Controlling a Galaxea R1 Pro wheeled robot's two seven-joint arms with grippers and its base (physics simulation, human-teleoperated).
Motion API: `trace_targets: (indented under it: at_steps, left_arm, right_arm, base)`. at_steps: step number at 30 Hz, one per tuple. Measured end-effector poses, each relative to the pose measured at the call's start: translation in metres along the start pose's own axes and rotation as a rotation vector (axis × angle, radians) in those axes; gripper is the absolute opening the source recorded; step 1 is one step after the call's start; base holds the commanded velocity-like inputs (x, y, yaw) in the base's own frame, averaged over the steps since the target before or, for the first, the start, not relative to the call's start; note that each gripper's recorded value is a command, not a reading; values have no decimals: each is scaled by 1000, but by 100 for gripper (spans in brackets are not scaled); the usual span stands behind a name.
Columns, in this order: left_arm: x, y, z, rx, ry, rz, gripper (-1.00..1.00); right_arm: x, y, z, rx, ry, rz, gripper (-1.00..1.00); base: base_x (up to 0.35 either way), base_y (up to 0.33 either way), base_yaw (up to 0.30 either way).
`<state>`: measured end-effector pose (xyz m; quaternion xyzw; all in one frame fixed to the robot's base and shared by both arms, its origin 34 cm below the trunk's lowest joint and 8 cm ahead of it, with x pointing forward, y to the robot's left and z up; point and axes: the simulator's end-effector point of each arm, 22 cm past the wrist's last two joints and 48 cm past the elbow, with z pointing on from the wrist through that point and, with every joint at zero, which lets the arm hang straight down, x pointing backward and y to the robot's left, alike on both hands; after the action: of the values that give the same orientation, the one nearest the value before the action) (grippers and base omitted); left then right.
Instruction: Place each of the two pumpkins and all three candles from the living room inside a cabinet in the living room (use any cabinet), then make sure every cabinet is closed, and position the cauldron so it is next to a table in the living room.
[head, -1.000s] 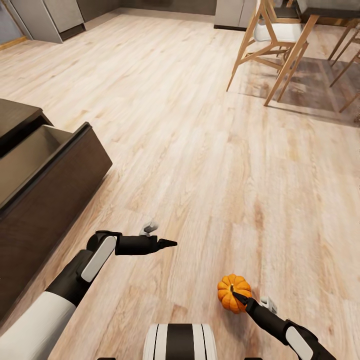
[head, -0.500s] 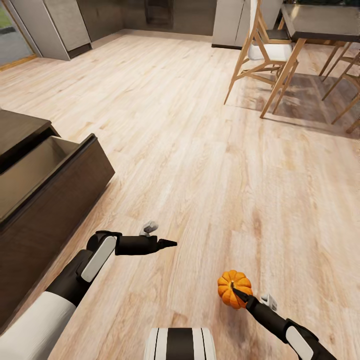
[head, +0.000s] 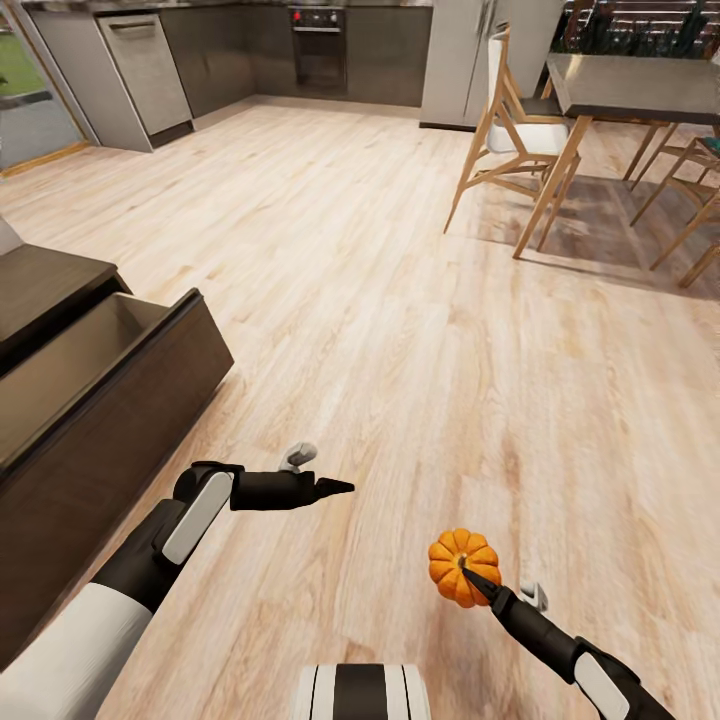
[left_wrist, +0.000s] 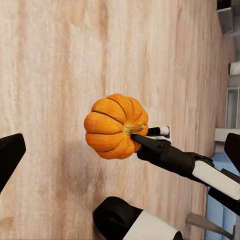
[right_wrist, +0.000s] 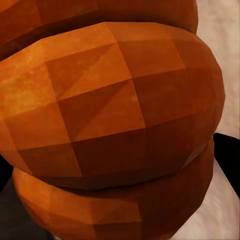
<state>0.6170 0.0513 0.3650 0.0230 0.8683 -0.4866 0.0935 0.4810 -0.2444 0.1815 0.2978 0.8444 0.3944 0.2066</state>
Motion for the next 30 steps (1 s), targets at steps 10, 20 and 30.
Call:
trace_targets:
  at_steps: [10,20,30]
  left_arm:
    - [-9,-19,-11,3,-21,35,100]
    - [-18,-38,-22,4,-43,69,100]
    - [-25,-56,-33,1,-64,106,100]
  right_arm:
    - [-11,17,-3,-25,-22,-21,-100]
    - [-20,34,-7,-49,-44,-32,-100]
    - [-27,50,-12,-70,-55,-52,-100]
  base:
    - [0,0,0]
    - [0,0,0]
    - [0,0,0]
